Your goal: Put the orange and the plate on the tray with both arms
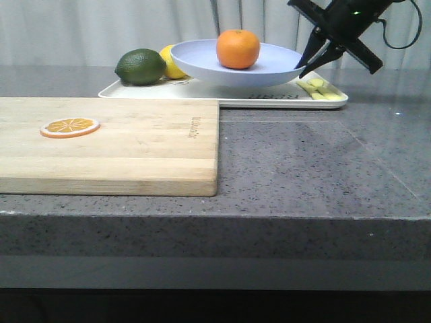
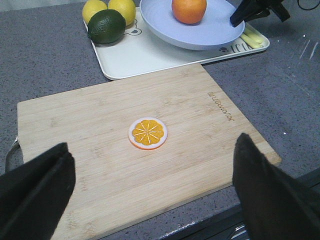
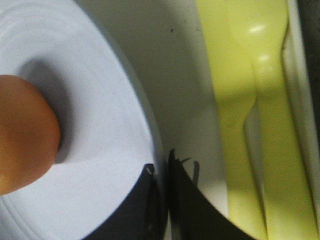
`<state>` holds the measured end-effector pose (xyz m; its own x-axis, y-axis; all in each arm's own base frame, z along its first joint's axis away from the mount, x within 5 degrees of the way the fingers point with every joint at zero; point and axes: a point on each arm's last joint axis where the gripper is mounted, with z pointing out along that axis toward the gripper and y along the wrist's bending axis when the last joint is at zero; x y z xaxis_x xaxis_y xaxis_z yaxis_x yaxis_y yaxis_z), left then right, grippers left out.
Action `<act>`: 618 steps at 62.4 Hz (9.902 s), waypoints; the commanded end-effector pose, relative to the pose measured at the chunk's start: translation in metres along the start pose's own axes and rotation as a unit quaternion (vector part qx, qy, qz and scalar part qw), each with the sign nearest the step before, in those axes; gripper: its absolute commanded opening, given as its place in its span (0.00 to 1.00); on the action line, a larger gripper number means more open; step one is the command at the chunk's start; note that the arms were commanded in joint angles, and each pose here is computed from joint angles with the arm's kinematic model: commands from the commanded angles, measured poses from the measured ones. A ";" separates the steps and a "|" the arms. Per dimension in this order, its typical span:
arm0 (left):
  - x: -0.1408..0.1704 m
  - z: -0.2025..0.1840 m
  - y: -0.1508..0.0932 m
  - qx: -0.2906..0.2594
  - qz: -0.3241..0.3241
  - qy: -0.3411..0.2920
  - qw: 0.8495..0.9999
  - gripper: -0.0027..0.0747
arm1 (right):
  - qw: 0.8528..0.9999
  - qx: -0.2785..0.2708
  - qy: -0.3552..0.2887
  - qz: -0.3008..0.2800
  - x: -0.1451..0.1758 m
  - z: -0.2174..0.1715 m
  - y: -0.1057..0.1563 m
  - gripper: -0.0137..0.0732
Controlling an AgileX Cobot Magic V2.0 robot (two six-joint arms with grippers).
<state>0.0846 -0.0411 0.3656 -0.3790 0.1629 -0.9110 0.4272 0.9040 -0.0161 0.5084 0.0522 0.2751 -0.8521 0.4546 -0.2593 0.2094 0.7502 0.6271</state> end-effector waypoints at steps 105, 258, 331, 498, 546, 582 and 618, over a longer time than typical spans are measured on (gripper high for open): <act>-0.014 -0.004 0.000 0.001 -0.002 -0.050 0.999 0.84 | 0.942 0.099 -0.149 -0.283 0.061 -0.201 0.097 0.60; -0.010 -0.002 -0.001 0.004 -0.006 -0.036 0.999 0.19 | 0.887 0.097 -0.312 -0.328 0.323 -0.313 -0.051 0.09; 0.082 -0.006 0.019 -0.147 -0.023 -0.239 0.960 0.01 | 0.890 0.101 -0.303 -0.326 0.323 -0.307 -0.054 0.08; 0.164 0.029 0.023 -0.167 -0.051 -0.256 0.951 0.01 | 0.758 0.066 -0.532 -0.371 0.381 -0.196 -0.172 0.08; 0.164 0.029 0.023 -0.167 -0.051 -0.256 0.951 0.01 | 0.772 0.029 -0.546 -0.325 0.381 -0.198 -0.171 0.08; 0.164 0.029 0.023 -0.167 -0.051 -0.256 0.951 0.01 | 0.771 0.047 -0.551 -0.315 0.380 -0.199 -0.173 0.08; 0.164 0.029 0.023 -0.167 -0.051 -0.256 0.951 0.01 | 0.772 0.047 -0.550 -0.314 0.379 -0.198 -0.173 0.08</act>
<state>0.0562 -0.0051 0.2054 0.0164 -0.0545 -0.9984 0.0920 0.9944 -0.0527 0.0567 -0.0007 0.1972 -0.0084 0.0883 -0.9961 0.0093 0.9961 0.0882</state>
